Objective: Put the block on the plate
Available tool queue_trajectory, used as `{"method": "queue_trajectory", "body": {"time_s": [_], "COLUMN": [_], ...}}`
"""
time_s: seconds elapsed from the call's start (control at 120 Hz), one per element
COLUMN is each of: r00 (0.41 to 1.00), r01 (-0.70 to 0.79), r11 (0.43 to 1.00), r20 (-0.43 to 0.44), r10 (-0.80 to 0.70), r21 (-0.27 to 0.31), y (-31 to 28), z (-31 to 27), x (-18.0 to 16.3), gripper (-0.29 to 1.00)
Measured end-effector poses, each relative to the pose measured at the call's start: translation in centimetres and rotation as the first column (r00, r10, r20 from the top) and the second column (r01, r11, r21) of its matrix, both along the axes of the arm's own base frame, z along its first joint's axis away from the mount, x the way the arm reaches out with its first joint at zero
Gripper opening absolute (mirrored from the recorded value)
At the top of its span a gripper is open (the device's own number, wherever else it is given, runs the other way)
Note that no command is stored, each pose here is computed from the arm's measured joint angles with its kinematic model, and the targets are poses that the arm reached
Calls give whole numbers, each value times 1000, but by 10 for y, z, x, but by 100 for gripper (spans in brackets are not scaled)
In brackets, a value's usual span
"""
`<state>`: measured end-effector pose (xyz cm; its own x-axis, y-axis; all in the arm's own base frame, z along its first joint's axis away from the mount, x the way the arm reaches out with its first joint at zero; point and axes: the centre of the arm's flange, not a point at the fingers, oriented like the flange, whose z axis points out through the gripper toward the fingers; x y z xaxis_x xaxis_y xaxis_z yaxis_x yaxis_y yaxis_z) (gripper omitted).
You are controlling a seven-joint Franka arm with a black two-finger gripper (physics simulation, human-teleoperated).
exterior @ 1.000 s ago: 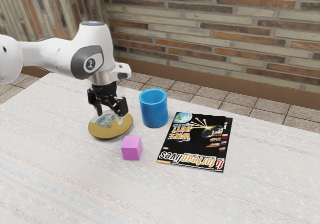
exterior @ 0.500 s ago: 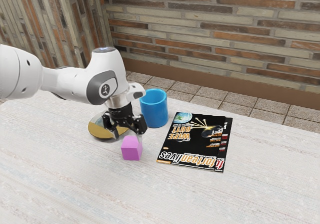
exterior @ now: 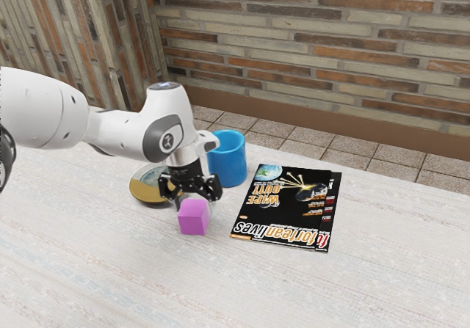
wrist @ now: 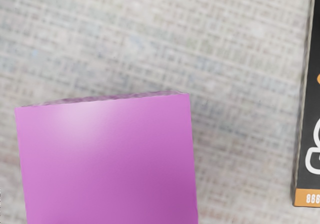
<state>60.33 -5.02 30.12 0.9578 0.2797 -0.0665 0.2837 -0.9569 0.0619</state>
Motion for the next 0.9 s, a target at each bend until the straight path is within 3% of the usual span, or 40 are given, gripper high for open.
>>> {"method": "queue_trajectory", "body": {"time_s": [0.708, 0.9], "r00": [998, 997], "r01": [-57, -60], "r11": [998, 998], "r20": [-33, -39], "r10": [57, 61], "r21": [7, 8], "y": [22, 23], "z": [-34, -38], "x": [16, 16], "gripper": [70, 55]}}
